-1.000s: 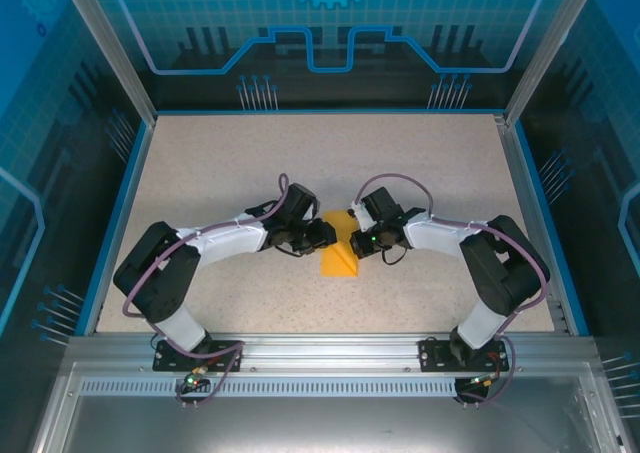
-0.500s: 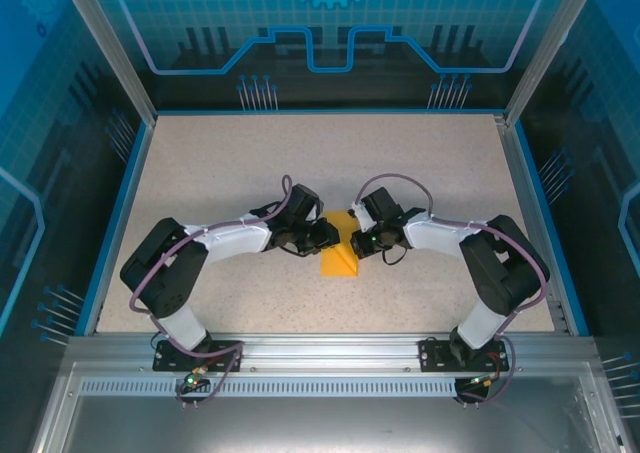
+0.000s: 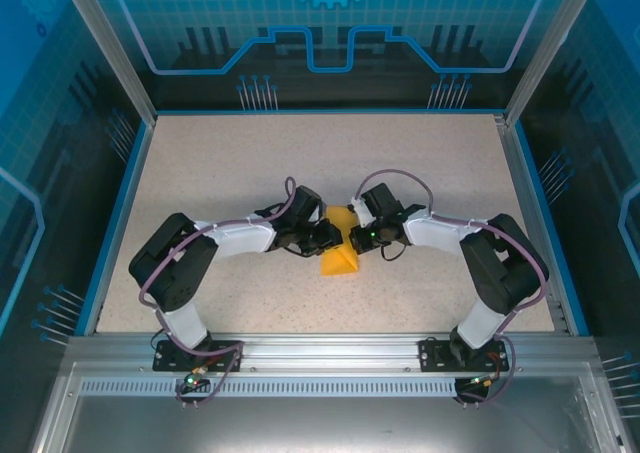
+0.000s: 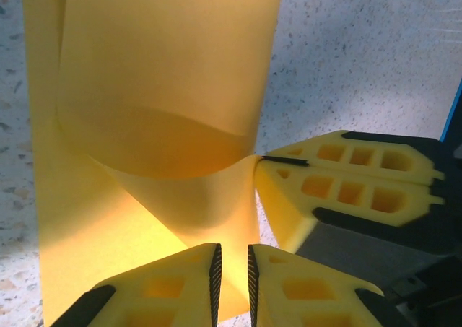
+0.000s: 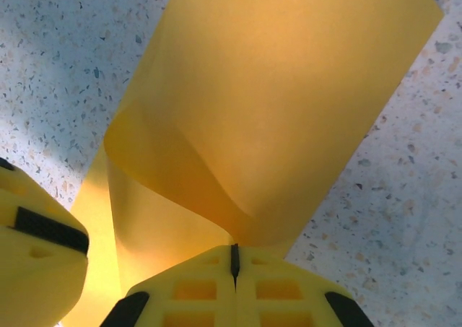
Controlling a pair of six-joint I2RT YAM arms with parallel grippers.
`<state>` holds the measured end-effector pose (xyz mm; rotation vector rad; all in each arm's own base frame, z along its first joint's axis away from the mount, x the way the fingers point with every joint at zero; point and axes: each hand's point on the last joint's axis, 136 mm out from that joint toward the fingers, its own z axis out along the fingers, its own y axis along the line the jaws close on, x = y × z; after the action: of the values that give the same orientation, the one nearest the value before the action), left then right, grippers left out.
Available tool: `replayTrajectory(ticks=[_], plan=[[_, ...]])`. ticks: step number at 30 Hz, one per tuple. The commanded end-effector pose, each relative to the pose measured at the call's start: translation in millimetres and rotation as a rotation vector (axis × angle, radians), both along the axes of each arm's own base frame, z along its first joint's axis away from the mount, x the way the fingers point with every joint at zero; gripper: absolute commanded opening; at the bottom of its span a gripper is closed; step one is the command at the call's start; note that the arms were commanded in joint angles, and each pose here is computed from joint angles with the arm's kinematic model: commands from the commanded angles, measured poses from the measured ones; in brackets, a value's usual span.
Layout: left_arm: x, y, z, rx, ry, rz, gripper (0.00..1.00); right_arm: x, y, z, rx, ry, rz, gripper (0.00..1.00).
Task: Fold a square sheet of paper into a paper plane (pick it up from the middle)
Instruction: Fold the triangle a second time at the center of the table.
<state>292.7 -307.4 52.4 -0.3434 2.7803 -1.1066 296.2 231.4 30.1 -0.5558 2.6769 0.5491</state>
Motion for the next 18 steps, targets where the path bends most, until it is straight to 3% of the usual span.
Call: replayTrajectory(ticks=[1, 18], plan=[[-1, -8, -2, -0.024, 0.021, -0.007, 0.21, 6, -3, 0, 0.002, 0.015, -0.015, 0.0], [-5, -5, 11, -0.038, -0.01, -0.014, 0.22, -13, -13, -13, -0.025, 0.062, -0.018, 0.0]])
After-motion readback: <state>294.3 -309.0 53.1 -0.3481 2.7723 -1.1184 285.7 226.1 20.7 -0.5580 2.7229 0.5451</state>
